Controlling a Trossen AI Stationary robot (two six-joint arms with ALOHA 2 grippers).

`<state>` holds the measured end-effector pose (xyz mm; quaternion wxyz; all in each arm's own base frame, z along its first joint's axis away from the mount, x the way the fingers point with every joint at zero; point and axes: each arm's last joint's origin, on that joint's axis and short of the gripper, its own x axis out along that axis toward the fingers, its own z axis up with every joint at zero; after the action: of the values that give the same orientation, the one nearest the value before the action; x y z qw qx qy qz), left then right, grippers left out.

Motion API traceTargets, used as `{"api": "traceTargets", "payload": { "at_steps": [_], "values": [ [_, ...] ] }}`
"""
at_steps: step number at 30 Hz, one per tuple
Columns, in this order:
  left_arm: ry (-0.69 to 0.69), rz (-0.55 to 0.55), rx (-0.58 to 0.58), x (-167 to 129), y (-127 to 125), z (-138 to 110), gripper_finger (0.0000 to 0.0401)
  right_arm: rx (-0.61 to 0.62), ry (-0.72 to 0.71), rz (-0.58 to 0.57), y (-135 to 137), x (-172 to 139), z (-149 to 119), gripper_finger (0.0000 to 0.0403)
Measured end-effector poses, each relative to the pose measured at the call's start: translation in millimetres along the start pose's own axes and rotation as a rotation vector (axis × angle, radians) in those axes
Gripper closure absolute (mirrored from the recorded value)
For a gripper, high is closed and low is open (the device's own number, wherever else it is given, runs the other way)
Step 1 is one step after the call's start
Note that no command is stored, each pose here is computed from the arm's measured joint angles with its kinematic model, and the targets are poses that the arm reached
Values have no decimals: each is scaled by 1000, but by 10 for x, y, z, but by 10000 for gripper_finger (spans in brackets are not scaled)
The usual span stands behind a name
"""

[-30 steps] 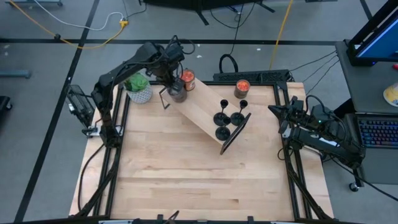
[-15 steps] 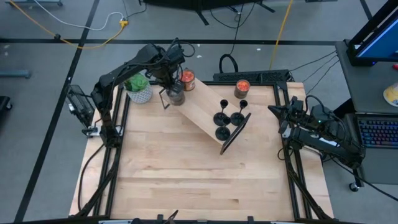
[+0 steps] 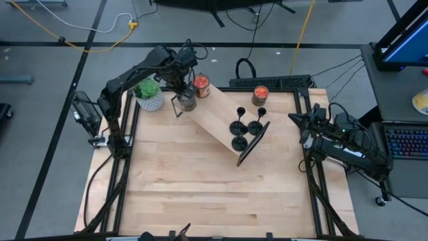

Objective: Pick & Place candle stick holders
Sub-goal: Put the brown scented candle on the shelf, then put the orange scented candle on the shelf

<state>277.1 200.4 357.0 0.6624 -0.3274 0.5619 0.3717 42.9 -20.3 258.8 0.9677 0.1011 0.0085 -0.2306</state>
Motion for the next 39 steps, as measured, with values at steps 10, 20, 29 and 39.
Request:
{"api": "traceTargets", "payload": {
  "at_steps": [10, 20, 29, 39],
  "values": [
    [-3, 8, 8, 2, 1, 1, 358, 0, 0, 0, 0, 0, 0, 403],
    [-7, 14, 7, 2, 3, 2, 298, 0, 0, 0, 0, 0, 0, 403],
    [-56, 6, -2, -169, 70, -81, 286, 1, 0, 0, 0, 0, 0, 403],
    [-199, -64, -53, -686, 177, -458, 286, 1, -8, 2, 2, 1, 8, 403]
  ]
}}
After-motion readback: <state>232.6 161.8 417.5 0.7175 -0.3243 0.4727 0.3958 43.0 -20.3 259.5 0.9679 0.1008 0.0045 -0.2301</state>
